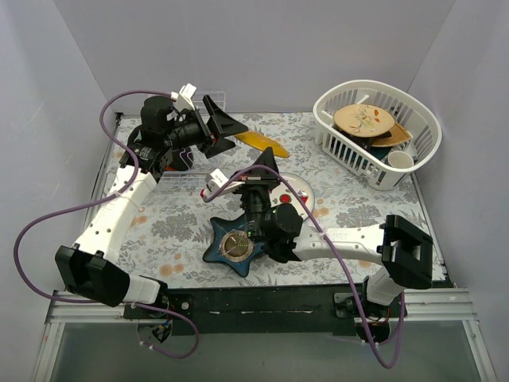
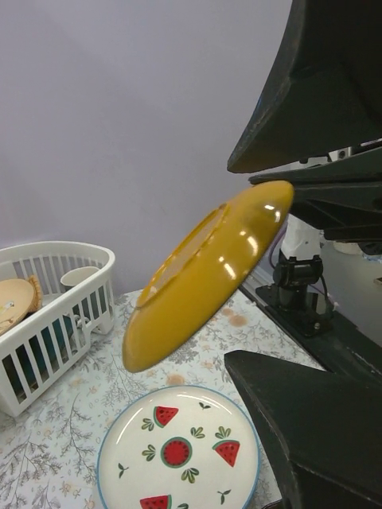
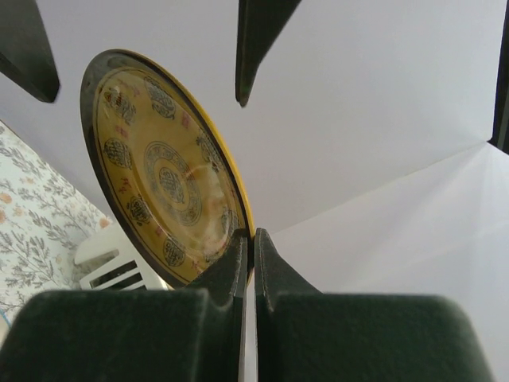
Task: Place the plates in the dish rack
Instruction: Pick up the plate at the center of the board.
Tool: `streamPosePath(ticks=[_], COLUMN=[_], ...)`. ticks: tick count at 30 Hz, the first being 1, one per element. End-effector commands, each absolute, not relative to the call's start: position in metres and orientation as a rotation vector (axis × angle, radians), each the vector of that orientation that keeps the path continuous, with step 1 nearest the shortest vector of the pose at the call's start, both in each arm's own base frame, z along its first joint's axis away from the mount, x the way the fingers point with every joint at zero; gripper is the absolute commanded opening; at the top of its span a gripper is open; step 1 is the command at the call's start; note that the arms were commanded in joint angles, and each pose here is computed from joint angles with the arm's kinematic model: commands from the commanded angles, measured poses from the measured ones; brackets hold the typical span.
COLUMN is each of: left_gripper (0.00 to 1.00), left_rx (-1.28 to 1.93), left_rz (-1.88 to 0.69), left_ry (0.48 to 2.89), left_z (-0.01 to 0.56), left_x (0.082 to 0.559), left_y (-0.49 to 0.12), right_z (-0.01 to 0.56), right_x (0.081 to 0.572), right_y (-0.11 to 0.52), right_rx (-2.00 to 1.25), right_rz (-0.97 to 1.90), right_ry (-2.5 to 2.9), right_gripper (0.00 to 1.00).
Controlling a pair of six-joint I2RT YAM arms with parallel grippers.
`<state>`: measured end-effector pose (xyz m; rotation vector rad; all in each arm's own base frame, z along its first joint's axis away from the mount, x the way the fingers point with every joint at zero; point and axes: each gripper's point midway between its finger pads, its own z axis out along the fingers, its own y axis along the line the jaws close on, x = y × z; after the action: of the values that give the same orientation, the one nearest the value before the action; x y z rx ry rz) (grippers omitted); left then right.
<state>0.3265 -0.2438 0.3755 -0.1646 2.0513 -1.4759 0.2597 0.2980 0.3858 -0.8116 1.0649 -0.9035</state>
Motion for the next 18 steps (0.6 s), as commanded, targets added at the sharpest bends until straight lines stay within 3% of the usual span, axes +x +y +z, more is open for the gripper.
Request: streamPosePath(ticks=[1,4,7,15,18], left_gripper=[0.93,0.93,0.87,0.4,0.38], left_rx=[-0.126,-0.133,-0.135,-0.133,-0.144], left_rz=[-1.5,-1.496,-1.505,-1.526,-1.527], left_ry=[2.021,2.027,2.027,2.025,2.029], left_z=[0.382,0.377,0.375,0.372,0.368], left_x=[0.32,0.321,0.321,0.324,0.326], left_y=[-0.252,-0.254,-0.255,-0.259,-0.259], right_z=[0.441,0.445,0.447,0.442,0.441], right_x=[0.228,0.223,0.22,0.217,0.216], right_y=[0.234,0.236,0.235,0.236,0.235], right_rx=[-0.216,-0.215,-0.212,-0.214,-0.21], right_rz=[-0.531,-0.508,-0.492,-0.466,-0.455], right_ry=[1.082,1.081,1.079,1.091,1.1], right_gripper=[0.01,0.01,0.01,0.01,0.01])
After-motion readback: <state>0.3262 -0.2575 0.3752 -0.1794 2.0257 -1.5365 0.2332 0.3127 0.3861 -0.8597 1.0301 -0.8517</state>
